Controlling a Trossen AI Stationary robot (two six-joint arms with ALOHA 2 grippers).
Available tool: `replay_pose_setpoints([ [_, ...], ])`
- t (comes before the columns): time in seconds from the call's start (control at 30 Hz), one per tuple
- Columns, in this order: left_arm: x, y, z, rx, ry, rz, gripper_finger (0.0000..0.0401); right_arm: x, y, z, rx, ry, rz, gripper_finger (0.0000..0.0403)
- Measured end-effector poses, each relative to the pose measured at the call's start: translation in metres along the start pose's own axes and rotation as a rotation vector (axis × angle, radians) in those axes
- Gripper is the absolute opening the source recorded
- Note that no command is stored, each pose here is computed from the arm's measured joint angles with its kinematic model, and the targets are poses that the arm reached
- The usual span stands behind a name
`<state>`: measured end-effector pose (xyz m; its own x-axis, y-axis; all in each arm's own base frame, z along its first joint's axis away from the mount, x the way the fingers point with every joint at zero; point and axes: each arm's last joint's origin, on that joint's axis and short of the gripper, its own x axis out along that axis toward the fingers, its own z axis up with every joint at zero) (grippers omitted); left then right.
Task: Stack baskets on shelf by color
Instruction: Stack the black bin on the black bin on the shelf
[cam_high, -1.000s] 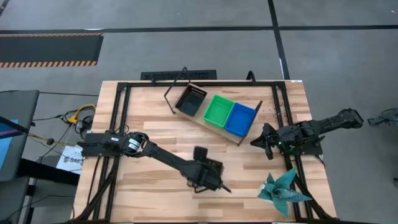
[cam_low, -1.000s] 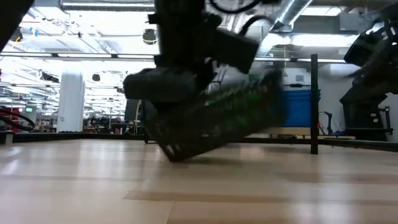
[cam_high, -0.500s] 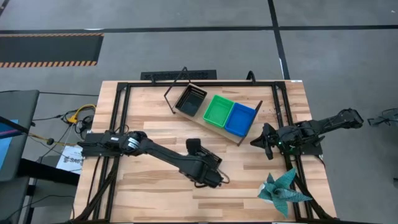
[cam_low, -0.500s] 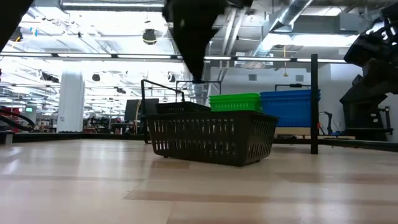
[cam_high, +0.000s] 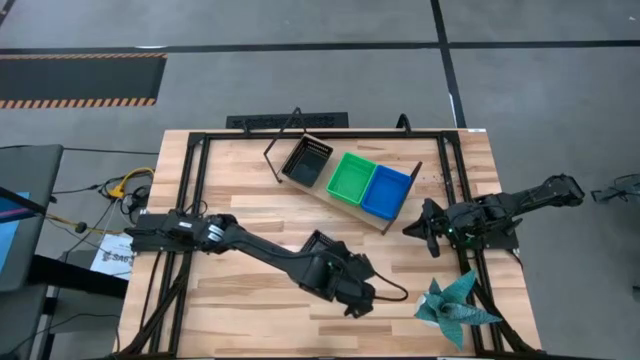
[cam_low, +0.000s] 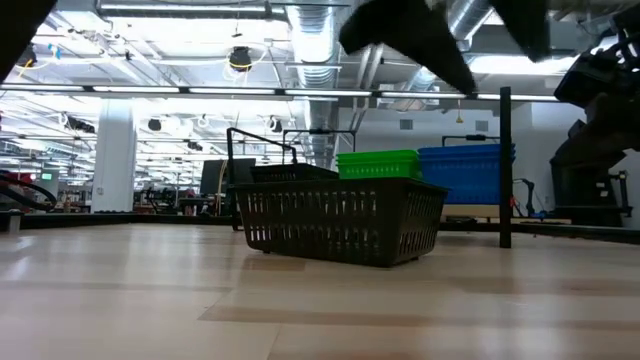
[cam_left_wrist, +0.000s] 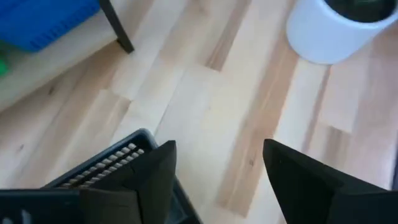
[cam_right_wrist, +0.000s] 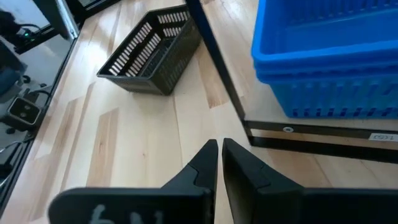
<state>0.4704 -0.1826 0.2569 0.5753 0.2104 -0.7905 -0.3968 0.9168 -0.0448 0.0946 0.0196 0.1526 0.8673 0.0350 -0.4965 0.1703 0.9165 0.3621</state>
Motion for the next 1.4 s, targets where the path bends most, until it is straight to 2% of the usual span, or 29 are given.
replay_pose_setpoints([
  [0.07,0.013,-0.004,-0.003,-0.011,-0.007,-0.008,0.0229,0.0,0.0,0.0,0.0,0.007,0.009,0.005],
  [0.27,0.029,0.005,-0.018,0.021,0.083,0.127,0.0229,0.0,0.001,-0.001,0.011,0.019,0.027,0.005],
  [0.4,0.043,0.005,-0.026,-0.007,0.104,0.172,0.0229,0.001,0.001,-0.001,0.013,0.029,0.026,0.005],
  [0.5,0.055,0.002,-0.032,-0.01,0.135,0.153,0.0229,0.001,0.001,-0.001,0.012,0.037,0.021,0.005],
  [0.57,0.066,0.005,-0.042,0.013,0.199,0.181,0.0229,0.002,0.001,-0.001,0.011,0.04,0.019,0.005],
  [0.73,0.075,0.004,-0.046,0.003,0.211,0.182,0.0225,0.003,0.001,-0.002,0.009,0.051,0.012,0.005],
  [0.87,0.078,0.005,-0.049,0.011,0.239,0.189,0.0182,0.003,0.0,-0.003,0.01,0.059,0.007,0.005],
  [1.1,0.077,0.006,-0.051,0.074,0.276,0.177,0.0021,0.004,0.0,-0.003,0.009,0.061,0.006,0.005],
  [1.23,0.073,0.006,-0.052,0.197,0.326,0.149,0.0004,0.004,0.0,-0.003,0.009,0.061,0.006,0.005],
  [1.4,0.032,0.004,-0.046,0.304,0.392,0.057,0.0,0.004,0.0,-0.003,0.002,0.061,0.006,0.005],
])
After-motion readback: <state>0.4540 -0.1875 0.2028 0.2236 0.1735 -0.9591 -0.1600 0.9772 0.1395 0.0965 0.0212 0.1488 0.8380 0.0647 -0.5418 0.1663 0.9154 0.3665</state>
